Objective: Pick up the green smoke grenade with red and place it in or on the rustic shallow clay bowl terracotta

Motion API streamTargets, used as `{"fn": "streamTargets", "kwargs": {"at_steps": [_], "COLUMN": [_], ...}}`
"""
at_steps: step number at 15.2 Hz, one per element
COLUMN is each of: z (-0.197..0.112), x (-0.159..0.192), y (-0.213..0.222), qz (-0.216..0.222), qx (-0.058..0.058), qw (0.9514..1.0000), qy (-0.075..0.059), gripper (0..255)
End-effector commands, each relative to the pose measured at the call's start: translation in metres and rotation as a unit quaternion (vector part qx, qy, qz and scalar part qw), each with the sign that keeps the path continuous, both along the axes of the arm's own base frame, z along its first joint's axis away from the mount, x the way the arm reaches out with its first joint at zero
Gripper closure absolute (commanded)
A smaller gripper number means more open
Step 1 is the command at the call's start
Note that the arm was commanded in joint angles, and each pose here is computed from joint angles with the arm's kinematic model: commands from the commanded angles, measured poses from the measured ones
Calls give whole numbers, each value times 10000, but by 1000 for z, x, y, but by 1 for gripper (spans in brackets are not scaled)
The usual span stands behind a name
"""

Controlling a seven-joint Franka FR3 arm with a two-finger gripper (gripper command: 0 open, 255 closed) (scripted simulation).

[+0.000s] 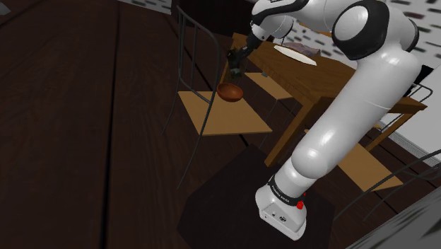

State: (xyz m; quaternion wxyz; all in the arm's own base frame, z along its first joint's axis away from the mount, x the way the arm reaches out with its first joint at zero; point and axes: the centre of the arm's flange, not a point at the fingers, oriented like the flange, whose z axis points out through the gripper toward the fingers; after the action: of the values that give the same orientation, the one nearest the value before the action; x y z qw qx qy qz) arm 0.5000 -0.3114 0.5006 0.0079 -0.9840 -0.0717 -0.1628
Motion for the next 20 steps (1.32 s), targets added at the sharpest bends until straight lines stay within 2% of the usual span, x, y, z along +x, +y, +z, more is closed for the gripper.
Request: {"fn": "streamTargets", "kwargs": {"at_steps": [1, 18, 20], "z": [3, -87, -87], "x": [-29, -29, -29], "y": [-39, -39, -39], "qz": [-240, -240, -240], "qx": [-75, -74, -75], "qw": [9997, 9997, 9997], "qy": [-66, -66, -66], "gripper": [255, 255, 255]}}
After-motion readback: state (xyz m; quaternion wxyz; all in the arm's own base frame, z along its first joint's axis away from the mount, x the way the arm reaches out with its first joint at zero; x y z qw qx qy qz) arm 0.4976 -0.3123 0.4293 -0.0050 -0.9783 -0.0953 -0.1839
